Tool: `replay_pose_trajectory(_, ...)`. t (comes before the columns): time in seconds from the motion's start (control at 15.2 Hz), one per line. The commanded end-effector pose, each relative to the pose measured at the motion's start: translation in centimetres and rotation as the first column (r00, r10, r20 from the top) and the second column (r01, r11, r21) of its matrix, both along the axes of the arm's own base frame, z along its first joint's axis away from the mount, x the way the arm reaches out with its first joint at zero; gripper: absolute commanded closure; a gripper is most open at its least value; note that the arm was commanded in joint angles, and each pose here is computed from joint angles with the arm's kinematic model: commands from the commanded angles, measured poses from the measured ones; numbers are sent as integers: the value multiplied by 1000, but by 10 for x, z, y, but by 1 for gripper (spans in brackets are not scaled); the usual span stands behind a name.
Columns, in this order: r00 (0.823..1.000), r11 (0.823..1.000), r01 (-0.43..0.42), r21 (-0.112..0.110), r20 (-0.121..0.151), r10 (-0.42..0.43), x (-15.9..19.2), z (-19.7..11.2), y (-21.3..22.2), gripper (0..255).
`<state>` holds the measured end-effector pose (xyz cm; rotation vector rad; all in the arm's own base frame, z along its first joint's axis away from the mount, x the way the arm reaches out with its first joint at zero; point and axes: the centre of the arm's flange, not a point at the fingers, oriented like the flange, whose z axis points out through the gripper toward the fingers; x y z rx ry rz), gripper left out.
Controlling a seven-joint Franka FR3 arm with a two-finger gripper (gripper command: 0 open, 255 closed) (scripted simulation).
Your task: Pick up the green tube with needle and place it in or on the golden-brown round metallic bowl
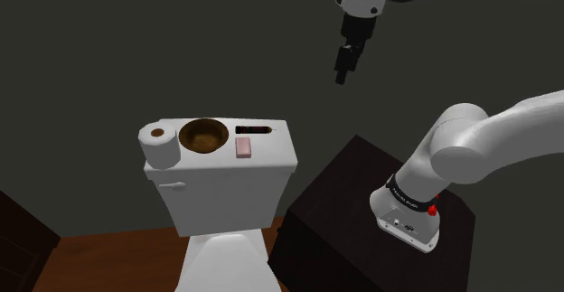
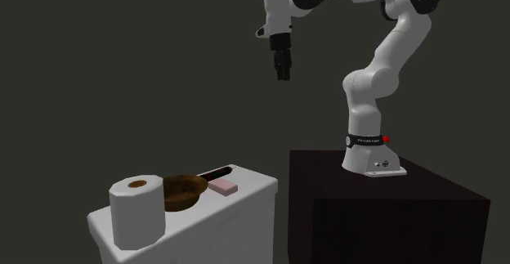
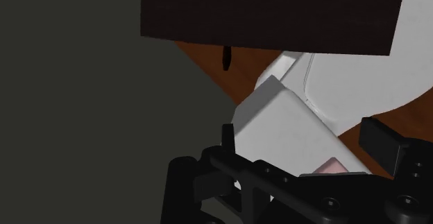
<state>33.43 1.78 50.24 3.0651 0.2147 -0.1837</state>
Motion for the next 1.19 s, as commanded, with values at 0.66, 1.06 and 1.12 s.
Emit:
replay_pose_trajectory(0.66,955,955,-296,3,35,296,84,-127,4,0)
replay_pose_trajectory(1.06,900,901,-435,0,50,434,128,-189,16,0)
replay_pose_trajectory(1.12,888,890,-457,0,53,456,135,-200,19,0)
